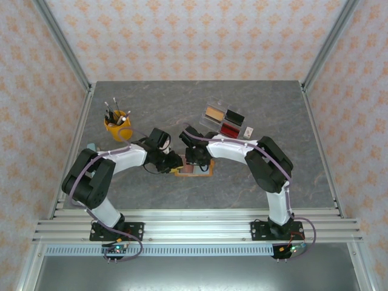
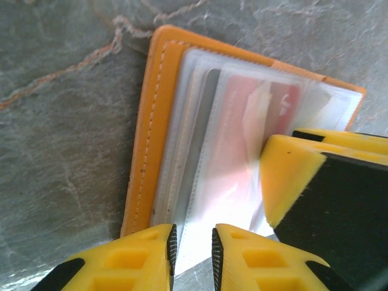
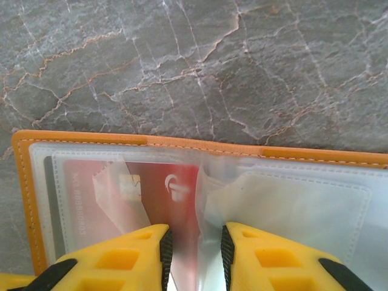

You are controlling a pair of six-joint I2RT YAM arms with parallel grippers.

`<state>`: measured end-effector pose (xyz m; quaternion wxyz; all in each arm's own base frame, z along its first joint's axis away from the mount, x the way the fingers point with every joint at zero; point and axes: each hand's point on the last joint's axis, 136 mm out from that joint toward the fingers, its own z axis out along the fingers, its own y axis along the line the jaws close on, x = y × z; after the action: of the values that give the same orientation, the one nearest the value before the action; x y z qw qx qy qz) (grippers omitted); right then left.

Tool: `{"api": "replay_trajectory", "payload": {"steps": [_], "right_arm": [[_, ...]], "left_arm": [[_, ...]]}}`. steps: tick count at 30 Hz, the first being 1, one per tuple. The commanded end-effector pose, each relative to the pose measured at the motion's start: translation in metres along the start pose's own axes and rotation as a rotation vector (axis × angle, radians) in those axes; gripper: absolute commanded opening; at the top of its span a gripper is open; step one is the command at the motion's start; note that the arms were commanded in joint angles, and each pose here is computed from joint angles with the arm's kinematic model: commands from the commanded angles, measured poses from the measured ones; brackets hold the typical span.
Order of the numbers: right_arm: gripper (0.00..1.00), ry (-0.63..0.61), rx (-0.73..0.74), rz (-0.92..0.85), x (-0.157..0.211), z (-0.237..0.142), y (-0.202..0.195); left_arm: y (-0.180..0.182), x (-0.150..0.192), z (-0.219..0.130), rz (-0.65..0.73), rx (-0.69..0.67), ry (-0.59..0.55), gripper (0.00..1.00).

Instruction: Take the credit cards out of the card holder

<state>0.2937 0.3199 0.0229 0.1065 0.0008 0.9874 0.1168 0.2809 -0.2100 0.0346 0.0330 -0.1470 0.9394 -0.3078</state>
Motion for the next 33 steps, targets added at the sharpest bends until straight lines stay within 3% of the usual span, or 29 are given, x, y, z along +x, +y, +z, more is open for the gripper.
{"api": "replay_trajectory", "payload": {"steps": [1, 19, 33], "right_arm": [[0.30, 0.100, 0.111, 0.023, 0.029, 0.025, -0.035], [0.30, 0.117, 0.112, 0.030, 0.033, 0.028, -0.037], [0.30, 0.160, 0.063, 0.068, 0.045, 0.036, -0.034]], "left_arm": [[-0.018, -0.008, -0.013, 0.054, 0.038, -0.068, 0.26], [0.002, 0.000, 0.015, 0.008, -0.002, 0.019, 0.29], [-0.009, 0.001, 0.019, 0.026, 0.043, 0.054, 0.26]]}}
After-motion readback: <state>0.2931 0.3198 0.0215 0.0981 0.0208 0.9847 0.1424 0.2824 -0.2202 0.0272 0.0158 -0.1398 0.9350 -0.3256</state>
